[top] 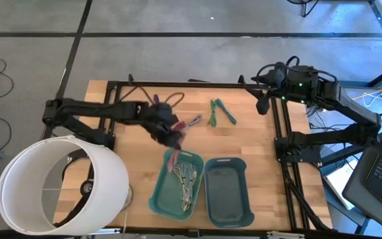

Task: Pick & Place USB Port
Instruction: Put the light pink charger cable into the green bin, then put the green charger cable into the green bin

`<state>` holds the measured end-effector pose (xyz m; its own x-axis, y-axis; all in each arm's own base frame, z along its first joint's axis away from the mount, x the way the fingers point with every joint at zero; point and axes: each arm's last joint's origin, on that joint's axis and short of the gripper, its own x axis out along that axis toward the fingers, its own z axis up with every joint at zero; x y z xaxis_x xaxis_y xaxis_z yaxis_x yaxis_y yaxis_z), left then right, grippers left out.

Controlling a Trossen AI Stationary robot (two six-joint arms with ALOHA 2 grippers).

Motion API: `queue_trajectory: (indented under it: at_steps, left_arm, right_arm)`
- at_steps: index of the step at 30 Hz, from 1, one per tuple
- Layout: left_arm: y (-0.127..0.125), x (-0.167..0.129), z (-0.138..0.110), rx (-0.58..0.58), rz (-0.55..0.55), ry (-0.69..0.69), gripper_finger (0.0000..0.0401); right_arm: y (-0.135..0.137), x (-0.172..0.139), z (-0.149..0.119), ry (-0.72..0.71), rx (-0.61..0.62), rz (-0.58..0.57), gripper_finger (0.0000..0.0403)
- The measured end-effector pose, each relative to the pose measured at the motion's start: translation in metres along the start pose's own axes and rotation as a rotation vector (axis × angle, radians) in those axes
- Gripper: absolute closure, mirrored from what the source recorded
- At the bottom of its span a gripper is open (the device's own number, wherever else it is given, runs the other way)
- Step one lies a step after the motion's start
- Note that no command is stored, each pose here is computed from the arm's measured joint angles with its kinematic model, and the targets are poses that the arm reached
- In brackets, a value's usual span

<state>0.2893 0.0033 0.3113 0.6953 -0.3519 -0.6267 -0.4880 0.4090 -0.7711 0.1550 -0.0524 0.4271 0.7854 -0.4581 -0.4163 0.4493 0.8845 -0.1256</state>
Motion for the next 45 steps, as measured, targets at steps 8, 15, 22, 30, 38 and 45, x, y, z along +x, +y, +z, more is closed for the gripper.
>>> queue_trajectory:
  at_steps: [8, 15, 22, 30, 38, 45]
  left_arm:
    - [-0.015, 0.033, -0.041, -0.08, 0.048, 0.079, 0.0388]
    - [0.002, 0.082, -0.047, -0.011, 0.187, 0.158, 0.0388]
    - [0.024, 0.121, -0.042, -0.002, 0.265, 0.246, 0.0388]
    - [0.036, 0.138, -0.038, -0.017, 0.287, 0.274, 0.0372]
    - [0.027, 0.132, -0.036, 0.055, 0.234, 0.247, 0.0288]
    - [0.026, 0.13, -0.036, 0.053, 0.221, 0.267, 0.0217]
  right_arm:
    - [0.0, 0.0, -0.003, 0.026, -0.059, 0.002, 0.0176]
    - [0.0, 0.0, -0.002, 0.022, -0.08, 0.002, 0.0176]
    - [0.0, 0.0, -0.003, 0.026, -0.081, 0.002, 0.0176]
    - [0.0, 0.0, -0.003, 0.029, -0.082, 0.002, 0.0176]
    - [0.0, 0.0, -0.003, 0.03, -0.083, 0.002, 0.0176]
    - [0.0, 0.0, -0.003, 0.03, -0.082, 0.002, 0.0176]
